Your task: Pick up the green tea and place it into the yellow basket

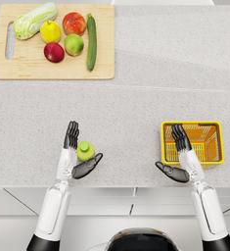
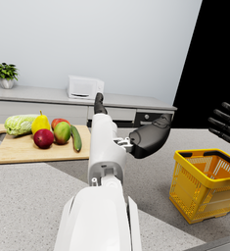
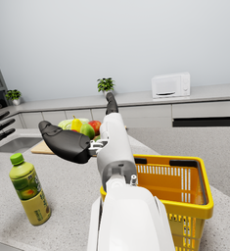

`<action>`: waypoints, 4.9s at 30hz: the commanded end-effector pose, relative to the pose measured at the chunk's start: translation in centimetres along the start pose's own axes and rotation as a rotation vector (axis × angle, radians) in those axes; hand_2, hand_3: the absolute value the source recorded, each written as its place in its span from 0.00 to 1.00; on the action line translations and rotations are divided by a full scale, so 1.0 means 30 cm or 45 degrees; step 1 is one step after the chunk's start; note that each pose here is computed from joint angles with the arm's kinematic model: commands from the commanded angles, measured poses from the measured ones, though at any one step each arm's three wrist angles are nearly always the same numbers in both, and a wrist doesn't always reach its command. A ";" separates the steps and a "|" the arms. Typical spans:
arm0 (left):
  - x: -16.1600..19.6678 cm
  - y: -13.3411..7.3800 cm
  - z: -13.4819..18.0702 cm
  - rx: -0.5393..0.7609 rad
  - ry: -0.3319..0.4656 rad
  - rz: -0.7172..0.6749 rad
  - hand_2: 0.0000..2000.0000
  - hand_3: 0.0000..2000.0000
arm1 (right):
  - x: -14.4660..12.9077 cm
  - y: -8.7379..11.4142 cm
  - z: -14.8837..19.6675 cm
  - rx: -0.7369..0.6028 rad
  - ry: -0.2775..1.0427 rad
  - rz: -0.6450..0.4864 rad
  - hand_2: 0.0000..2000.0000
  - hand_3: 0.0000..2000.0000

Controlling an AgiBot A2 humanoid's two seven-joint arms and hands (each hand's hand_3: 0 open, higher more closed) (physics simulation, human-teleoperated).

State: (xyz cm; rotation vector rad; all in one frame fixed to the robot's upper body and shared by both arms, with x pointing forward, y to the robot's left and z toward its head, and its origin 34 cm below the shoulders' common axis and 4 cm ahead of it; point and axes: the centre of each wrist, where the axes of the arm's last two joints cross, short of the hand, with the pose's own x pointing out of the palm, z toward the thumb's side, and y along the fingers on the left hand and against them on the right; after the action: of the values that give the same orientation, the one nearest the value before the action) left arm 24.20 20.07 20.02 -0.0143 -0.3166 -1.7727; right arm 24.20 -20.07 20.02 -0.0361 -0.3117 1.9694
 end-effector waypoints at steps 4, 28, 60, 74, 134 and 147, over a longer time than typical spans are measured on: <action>0.000 0.000 0.000 0.000 0.000 0.000 0.00 0.00 | 0.000 0.000 0.000 0.000 0.000 0.000 0.00 0.00; -0.082 -0.040 -0.121 -0.028 0.470 0.014 0.00 0.00 | -0.081 0.071 0.129 -0.292 0.467 -0.346 0.00 0.00; -0.018 0.108 -0.257 -0.152 0.384 0.003 1.00 1.00 | 0.049 -0.018 0.070 -0.278 0.395 -0.179 0.00 0.00; 0.301 0.158 0.030 0.328 0.266 -0.335 1.00 1.00 | 0.248 -0.211 -0.077 -0.150 0.510 0.045 0.00 0.00; -0.196 0.256 0.362 0.618 0.383 0.351 0.00 0.00 | -0.229 -0.162 0.267 -0.476 0.528 -0.733 0.00 0.00; -0.231 0.231 0.277 0.516 0.355 0.399 0.00 0.00 | -0.241 -0.158 0.197 -0.392 0.506 -0.738 0.00 0.00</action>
State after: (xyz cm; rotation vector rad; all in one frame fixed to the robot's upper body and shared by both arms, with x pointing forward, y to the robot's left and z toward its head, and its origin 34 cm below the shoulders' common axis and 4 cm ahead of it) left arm 31.09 27.21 28.15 0.4455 -0.4386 -1.3539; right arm 30.42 -26.00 25.97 -0.4767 -0.3158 1.2905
